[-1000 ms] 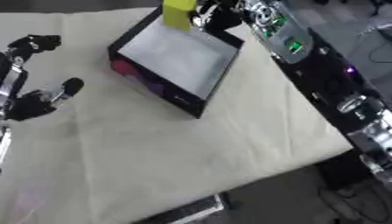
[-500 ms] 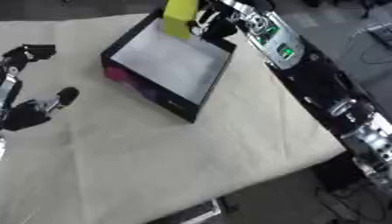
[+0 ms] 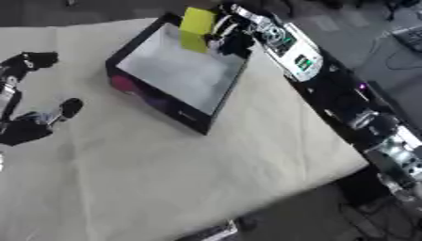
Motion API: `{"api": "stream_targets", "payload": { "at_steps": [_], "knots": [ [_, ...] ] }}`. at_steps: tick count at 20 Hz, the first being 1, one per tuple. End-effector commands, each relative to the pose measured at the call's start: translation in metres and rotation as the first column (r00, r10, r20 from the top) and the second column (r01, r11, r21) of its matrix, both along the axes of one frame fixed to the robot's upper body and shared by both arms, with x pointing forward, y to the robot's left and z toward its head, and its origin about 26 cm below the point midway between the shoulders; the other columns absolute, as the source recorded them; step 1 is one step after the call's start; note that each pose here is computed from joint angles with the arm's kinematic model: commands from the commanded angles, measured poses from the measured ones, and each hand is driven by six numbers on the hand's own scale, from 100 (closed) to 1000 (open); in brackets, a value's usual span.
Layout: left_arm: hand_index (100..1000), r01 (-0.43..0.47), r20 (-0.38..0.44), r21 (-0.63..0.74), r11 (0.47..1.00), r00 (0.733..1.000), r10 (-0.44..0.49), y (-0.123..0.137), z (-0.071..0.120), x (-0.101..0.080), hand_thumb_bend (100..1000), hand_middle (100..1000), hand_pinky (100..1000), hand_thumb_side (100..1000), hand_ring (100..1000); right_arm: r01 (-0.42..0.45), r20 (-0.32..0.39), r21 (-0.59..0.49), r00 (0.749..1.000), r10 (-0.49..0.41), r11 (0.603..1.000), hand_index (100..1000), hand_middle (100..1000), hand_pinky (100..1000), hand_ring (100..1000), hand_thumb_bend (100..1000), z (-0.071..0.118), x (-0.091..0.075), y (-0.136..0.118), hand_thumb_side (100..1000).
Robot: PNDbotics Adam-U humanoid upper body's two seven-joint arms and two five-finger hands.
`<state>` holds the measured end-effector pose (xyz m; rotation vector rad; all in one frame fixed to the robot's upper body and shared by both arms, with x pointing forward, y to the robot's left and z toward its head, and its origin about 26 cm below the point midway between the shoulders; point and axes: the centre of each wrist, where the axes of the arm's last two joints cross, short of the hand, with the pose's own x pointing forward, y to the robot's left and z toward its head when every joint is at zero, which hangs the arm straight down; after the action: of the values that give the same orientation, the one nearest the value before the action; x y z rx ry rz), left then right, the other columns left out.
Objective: Pick up the objects with one hand, pass them to the other hand, and then place them into the box on the other side of the table.
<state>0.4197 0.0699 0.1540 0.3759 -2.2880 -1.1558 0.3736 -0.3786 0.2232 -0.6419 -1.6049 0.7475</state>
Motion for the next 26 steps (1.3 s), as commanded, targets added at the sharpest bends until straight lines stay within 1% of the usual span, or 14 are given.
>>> {"api": "stream_targets", "payload": {
  "at_steps": [1,4,5,6,7,9,10,14,15,18,23,24,25,26],
  "knots": [
    [877,0.001,0.028,0.001,1.000,1.000,-0.001,0.000,0.007,0.001,667,744,844,834,782,0.004,0.027,-0.047,1.000,-0.003,0.999,877,714,733,854,316,0.012,-0.002,-0.005,100],
    [877,0.001,0.033,0.001,1.000,0.999,-0.001,0.001,0.008,0.001,668,744,843,832,782,-0.018,0.032,-0.071,0.999,0.020,0.997,937,792,764,913,310,0.013,-0.003,-0.003,100],
    [877,0.001,0.033,0.001,1.000,0.999,-0.001,0.001,0.008,0.001,668,744,844,831,782,-0.027,0.033,-0.079,0.999,0.029,0.997,960,829,779,941,305,0.013,-0.003,-0.002,112],
    [877,0.000,0.033,0.001,1.000,0.999,0.000,0.001,0.008,0.001,668,745,844,832,782,-0.034,0.034,-0.087,0.999,0.037,0.996,977,852,791,958,299,0.014,-0.003,-0.002,149],
    [877,-0.001,0.033,0.002,1.000,0.999,0.001,0.001,0.008,0.001,667,745,844,832,782,-0.040,0.035,-0.096,0.998,0.043,0.995,983,861,798,967,299,0.014,-0.004,-0.002,163],
    [877,-0.002,0.032,0.003,1.000,0.999,0.002,0.002,0.008,0.001,664,745,844,835,782,-0.050,0.034,-0.116,0.998,0.054,0.992,981,868,809,981,314,0.015,-0.004,-0.002,159],
    [875,-0.002,0.030,0.002,1.000,1.000,0.002,0.001,0.007,0.001,661,744,845,865,782,-0.056,0.035,-0.128,0.998,0.061,0.990,999,881,823,994,369,0.015,-0.005,-0.002,100],
    [875,0.001,0.028,-0.004,1.000,1.000,-0.001,0.001,0.008,0.001,666,744,846,859,782,-0.074,0.032,-0.156,0.996,0.080,0.985,1000,887,830,994,442,0.016,-0.005,-0.002,100],
    [875,0.001,0.028,-0.005,1.000,1.000,-0.001,0.001,0.008,0.001,666,744,847,862,782,-0.079,0.028,-0.157,0.996,0.084,0.985,1000,886,830,993,447,0.016,-0.005,-0.003,100],
    [875,0.001,0.028,-0.007,1.000,1.000,-0.001,0.002,0.008,0.001,665,744,847,863,782,-0.081,0.024,-0.151,0.996,0.085,0.985,1000,885,829,992,400,0.017,-0.003,-0.004,100],
    [874,0.000,0.030,-0.006,1.000,1.000,0.000,0.002,0.008,0.001,666,744,846,854,782,-0.065,0.040,-0.118,0.997,0.070,0.991,1000,878,811,988,402,0.020,-0.002,-0.004,100],
    [874,-0.001,0.031,-0.007,1.000,1.000,0.001,0.002,0.008,0.001,666,743,846,851,782,-0.058,0.049,-0.100,0.997,0.063,0.993,1000,871,789,983,345,0.021,-0.002,-0.004,100],
    [874,-0.002,0.032,-0.008,1.000,0.999,0.002,0.003,0.009,0.001,663,744,845,842,782,-0.047,0.081,-0.054,0.995,0.051,0.997,1000,854,752,967,149,0.025,-0.003,-0.003,100],
    [874,-0.003,0.034,-0.009,1.000,0.999,0.004,0.003,0.009,0.001,657,744,845,831,782,-0.040,0.125,0.000,0.991,0.039,0.999,1000,850,752,968,100,0.030,-0.005,-0.001,100]
  ]
}}
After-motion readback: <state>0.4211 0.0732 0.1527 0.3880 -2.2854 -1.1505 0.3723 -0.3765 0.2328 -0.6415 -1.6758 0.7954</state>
